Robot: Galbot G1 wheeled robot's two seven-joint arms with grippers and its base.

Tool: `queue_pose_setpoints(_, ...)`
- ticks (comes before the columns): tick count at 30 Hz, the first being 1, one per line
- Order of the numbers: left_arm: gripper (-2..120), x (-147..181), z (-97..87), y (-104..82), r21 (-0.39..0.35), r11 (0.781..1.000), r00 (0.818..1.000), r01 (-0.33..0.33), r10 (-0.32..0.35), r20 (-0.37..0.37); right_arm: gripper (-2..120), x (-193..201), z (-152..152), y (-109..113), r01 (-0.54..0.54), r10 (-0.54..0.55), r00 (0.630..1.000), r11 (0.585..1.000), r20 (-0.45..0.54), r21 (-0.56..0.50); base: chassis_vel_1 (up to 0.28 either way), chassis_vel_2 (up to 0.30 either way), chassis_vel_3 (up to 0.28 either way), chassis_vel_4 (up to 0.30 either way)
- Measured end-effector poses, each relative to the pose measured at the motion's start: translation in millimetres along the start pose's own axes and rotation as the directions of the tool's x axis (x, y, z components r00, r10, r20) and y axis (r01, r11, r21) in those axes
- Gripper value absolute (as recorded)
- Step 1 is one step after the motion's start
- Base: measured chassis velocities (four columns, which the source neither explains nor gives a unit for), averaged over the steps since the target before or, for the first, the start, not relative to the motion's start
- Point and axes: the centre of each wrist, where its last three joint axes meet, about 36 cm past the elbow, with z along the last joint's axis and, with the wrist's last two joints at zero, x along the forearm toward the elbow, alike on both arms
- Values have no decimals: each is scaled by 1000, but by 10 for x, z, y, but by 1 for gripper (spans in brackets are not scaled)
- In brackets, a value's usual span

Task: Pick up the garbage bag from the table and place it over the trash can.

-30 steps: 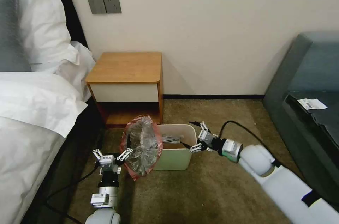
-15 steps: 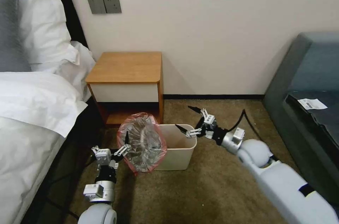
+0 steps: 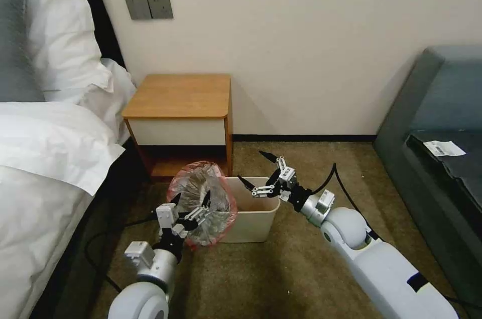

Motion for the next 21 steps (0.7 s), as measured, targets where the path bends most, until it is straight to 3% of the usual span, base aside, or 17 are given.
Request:
queue_pose_setpoints(11, 91, -215, 119, 68, 39, 999, 996, 25, -21, -89, 100, 68, 26, 110, -5, 5, 1000, 1000, 8, -11, 0, 0, 0, 0)
queue_pose_setpoints(17, 91, -290, 101, 121, 35, 999, 994, 33, -29, -104, 100, 72, 34, 134, -7, 8, 1000, 1000, 13, -13, 0, 0, 0, 0)
queue_pose_setpoints(21, 90, -347, 39, 121, 39, 999, 987, 17, -10, -160, 100, 59, 44, 169, -4, 4, 1000, 1000, 14, -15, 0, 0, 0, 0)
